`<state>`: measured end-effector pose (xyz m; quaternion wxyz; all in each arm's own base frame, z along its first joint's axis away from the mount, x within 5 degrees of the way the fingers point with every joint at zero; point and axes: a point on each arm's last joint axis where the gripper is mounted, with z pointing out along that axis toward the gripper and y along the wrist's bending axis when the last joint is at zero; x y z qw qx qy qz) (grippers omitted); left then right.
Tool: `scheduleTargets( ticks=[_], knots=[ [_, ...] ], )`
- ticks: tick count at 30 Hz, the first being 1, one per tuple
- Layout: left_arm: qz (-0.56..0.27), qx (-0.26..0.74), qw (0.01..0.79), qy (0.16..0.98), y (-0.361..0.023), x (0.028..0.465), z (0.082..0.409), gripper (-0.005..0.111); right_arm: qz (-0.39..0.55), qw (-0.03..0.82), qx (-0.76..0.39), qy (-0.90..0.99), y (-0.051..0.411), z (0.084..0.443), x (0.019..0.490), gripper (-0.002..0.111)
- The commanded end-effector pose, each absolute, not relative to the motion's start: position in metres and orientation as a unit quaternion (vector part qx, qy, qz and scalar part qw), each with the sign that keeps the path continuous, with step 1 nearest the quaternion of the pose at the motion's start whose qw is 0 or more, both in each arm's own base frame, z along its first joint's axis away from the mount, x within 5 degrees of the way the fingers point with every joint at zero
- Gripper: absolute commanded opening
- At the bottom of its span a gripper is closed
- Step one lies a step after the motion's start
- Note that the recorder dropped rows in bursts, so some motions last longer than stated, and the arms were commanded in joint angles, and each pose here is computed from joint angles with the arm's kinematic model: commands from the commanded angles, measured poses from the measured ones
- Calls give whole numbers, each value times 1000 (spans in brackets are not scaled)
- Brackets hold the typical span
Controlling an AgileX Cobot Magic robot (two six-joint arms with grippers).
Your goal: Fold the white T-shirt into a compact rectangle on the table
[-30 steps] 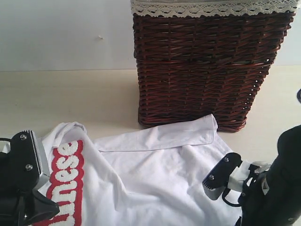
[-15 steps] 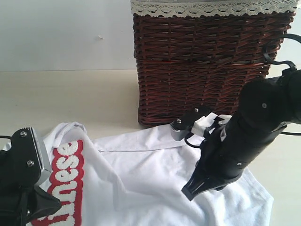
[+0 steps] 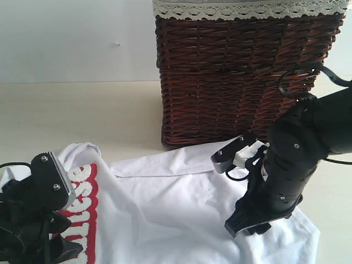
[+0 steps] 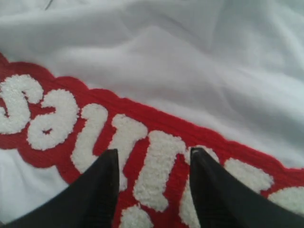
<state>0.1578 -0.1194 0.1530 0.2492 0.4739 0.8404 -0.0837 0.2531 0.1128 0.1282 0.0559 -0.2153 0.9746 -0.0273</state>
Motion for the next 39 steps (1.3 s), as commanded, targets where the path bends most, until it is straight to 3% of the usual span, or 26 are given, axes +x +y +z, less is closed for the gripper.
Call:
scheduleTargets(
  ticks=[1, 3, 5, 8, 11, 20, 26, 28, 33, 39],
  knots=[
    [-76, 462, 246, 849, -122, 163, 145, 47, -3, 24, -218, 976, 118, 112, 252, 54],
    [-76, 462, 243, 849, -122, 164, 143, 47, 0, 11, -222, 975, 119, 104, 252, 49],
    [-77, 462, 244, 850, -124, 165, 144, 47, -1, -2, -236, 972, 119, 96, 251, 35],
    [-78, 460, 248, 849, -125, 168, 146, 47, 17, -12, -246, 969, 122, 92, 249, 2],
    [-78, 459, 249, 849, -127, 170, 146, 47, 52, 4, -257, 965, 130, 94, 252, 0],
    [-75, 460, 216, 858, -129, 174, 131, 47, 183, 111, -241, 947, 171, 134, 295, 0],
    [-76, 458, 217, 859, -131, 176, 132, 47, 203, 149, -244, 937, 184, 164, 318, 1],
    [-76, 458, 217, 859, -131, 176, 132, 47, 198, 139, -249, 938, 184, 162, 319, 9],
    [-75, 457, 218, 859, -131, 176, 132, 47, 170, 84, -235, 953, 179, 150, 315, 63],
    [-76, 458, 217, 859, -131, 176, 132, 47, 51, -1, -266, 963, 151, 158, 297, 51]
  ],
)
